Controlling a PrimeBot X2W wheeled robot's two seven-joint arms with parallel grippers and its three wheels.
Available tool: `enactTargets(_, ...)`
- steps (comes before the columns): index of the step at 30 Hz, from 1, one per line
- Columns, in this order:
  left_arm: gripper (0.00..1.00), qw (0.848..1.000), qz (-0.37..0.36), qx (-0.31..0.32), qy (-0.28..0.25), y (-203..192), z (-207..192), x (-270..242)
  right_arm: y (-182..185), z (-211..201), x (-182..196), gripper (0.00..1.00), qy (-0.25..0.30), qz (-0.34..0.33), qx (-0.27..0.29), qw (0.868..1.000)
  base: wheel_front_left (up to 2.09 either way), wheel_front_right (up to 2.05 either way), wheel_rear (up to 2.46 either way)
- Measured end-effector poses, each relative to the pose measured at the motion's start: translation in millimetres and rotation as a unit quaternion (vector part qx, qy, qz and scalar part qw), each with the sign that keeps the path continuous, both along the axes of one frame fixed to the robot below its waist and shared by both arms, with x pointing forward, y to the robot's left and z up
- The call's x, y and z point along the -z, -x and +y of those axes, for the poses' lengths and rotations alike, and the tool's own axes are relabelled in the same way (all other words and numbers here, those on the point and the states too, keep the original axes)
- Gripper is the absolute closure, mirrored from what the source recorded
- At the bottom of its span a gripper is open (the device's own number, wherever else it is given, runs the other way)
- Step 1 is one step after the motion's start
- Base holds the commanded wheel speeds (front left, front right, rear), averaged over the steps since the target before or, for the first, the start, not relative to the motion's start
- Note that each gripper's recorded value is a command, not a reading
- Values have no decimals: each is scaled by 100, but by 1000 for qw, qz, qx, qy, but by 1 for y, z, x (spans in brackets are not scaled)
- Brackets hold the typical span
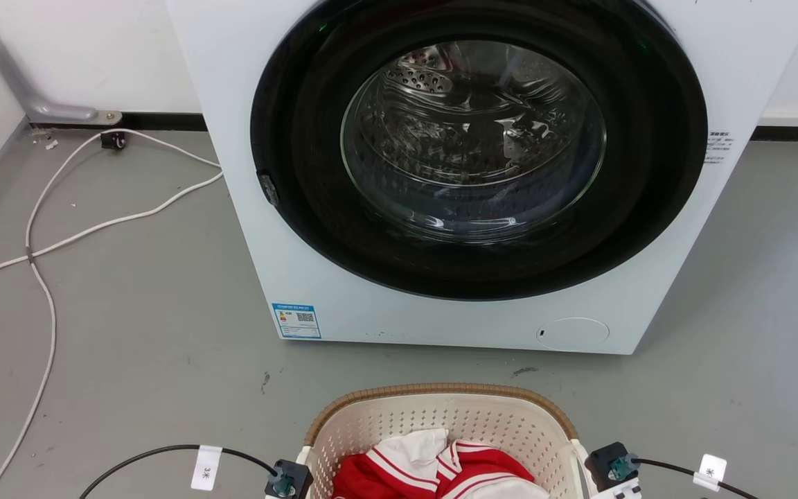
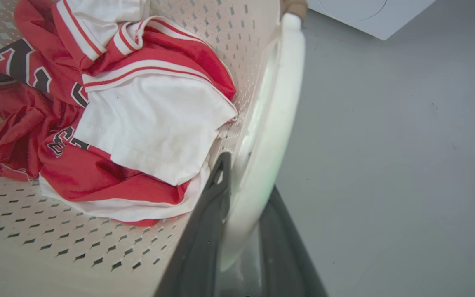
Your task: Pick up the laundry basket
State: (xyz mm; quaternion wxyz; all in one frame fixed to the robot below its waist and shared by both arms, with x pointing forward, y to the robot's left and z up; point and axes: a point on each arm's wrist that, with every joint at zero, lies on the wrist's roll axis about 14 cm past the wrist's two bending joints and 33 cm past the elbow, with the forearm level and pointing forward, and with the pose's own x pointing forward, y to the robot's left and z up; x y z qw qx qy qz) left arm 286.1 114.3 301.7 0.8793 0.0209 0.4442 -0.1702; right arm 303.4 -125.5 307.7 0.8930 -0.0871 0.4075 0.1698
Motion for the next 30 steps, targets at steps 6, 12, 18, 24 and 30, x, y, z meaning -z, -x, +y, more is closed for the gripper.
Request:
enactTargets(6,100,1000,0,1,1,0,-1,0,1,-1,0,100,1,1,1,1000,0,0,0)
enactTargets(12,100,1000,0,1,2,-1,-2,0,1,-1,1,100,1,2,2,1000,0,0,0)
enactTargets(18,100,1000,1,2,1,-1,-2,0,1,-1,1,100,1,2,2,1000,0,0,0)
enactTargets(24,100,1000,1,0,4,-1,-2,0,2,-2,1,100,1,3,3,1000,0,0,0)
enactTargets(30,100,1000,1,1,4,0,-3,0,3,-2,1,100,-1,4,5,1000,0,0,0)
